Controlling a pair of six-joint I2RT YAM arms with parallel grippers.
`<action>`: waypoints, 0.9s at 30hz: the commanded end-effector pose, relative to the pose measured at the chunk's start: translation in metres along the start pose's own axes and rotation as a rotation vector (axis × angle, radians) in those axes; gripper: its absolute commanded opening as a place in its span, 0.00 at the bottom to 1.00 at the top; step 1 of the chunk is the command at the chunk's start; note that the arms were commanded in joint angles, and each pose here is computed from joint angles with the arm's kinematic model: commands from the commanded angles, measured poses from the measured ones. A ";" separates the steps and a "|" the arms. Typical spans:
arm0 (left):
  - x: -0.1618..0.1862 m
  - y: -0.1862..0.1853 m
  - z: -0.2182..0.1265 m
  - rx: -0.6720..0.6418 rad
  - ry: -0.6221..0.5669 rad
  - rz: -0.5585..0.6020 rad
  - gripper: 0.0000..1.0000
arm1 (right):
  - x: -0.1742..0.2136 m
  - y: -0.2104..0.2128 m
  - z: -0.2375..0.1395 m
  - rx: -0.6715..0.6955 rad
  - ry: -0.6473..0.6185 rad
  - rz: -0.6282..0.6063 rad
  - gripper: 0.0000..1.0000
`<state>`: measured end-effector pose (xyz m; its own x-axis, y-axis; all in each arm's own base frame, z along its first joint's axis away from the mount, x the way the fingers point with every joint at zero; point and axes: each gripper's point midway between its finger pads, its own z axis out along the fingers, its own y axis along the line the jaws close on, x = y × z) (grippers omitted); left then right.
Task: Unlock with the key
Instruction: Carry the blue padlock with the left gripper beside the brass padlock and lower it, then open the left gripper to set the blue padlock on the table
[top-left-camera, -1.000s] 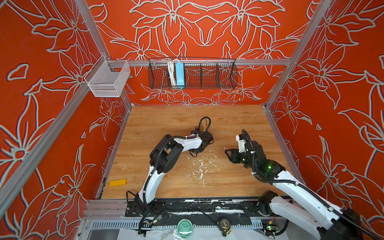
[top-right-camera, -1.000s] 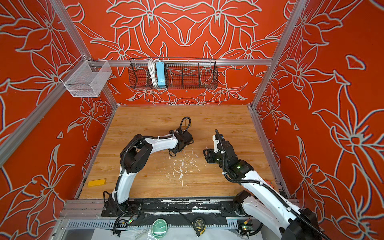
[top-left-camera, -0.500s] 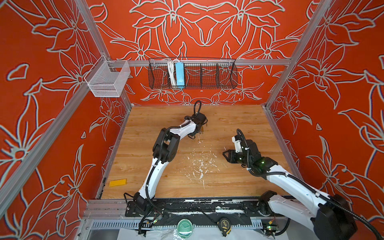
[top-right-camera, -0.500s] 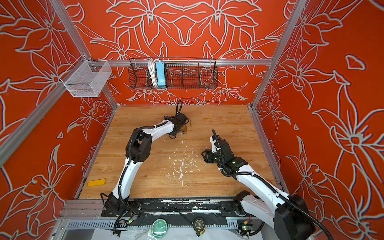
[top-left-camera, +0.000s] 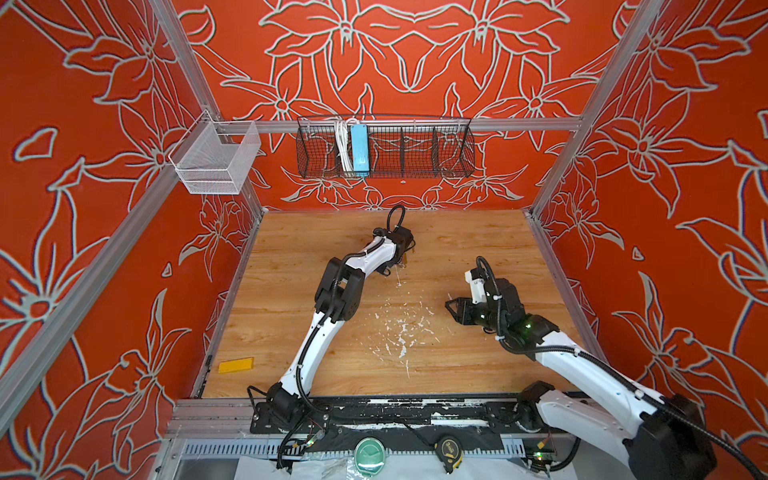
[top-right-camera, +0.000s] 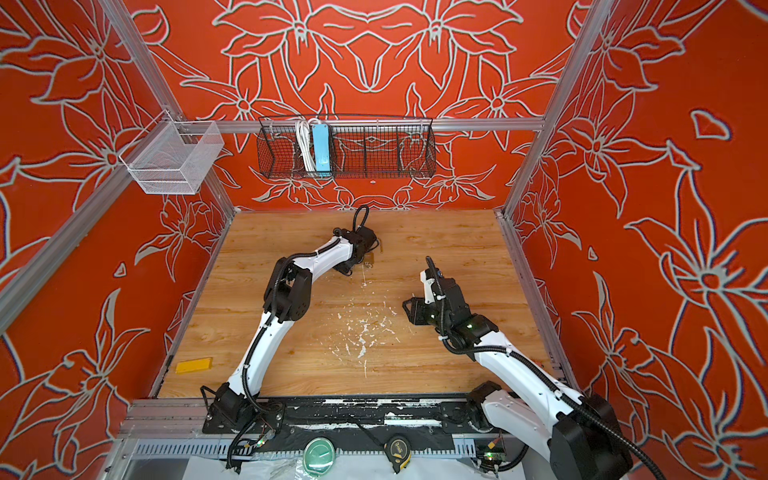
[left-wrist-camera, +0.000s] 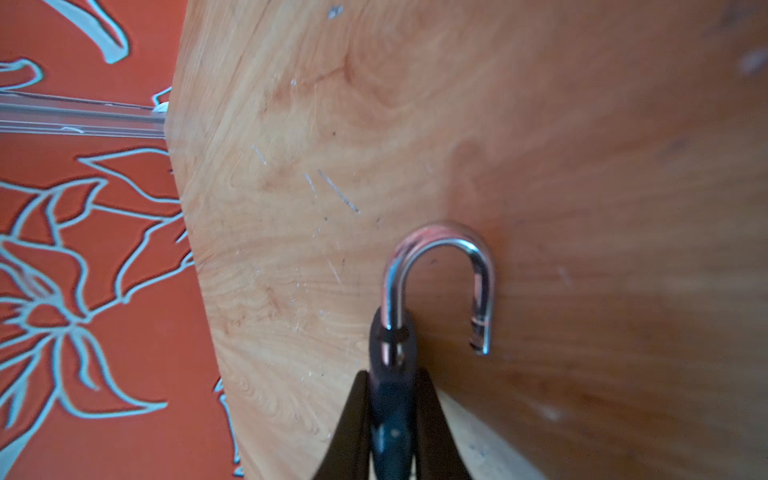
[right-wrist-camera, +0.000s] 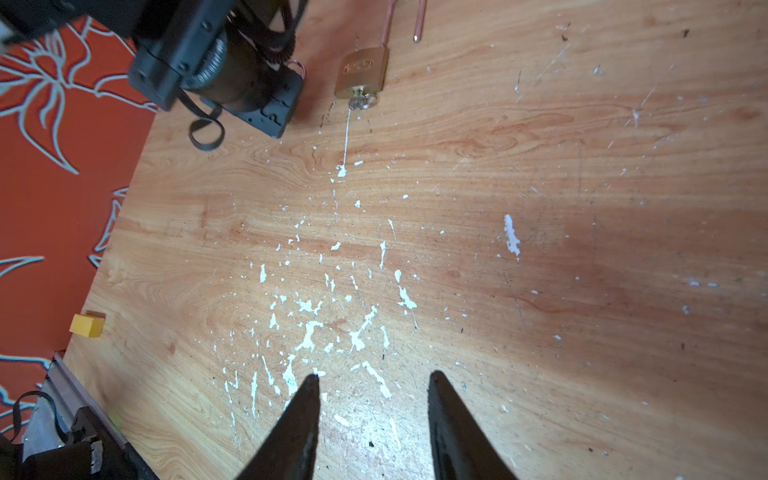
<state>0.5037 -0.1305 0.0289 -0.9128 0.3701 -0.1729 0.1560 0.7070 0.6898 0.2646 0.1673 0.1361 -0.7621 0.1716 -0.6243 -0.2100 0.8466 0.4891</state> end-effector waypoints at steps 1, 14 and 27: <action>0.033 -0.021 0.017 0.048 0.112 0.090 0.11 | -0.004 0.001 -0.006 0.004 -0.009 -0.007 0.44; 0.023 -0.032 -0.010 0.213 0.051 0.044 0.53 | -0.008 0.002 -0.009 0.001 -0.017 -0.005 0.44; 0.045 0.010 -0.106 0.527 -0.134 -0.291 0.62 | -0.003 0.011 -0.022 -0.040 0.010 -0.020 0.45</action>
<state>0.4311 -0.1523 0.0616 -0.9258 0.2645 -0.2699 0.1635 0.9243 0.3448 0.2542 0.1636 0.1457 -0.7628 0.1684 -0.6243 -0.2237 0.8372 0.4990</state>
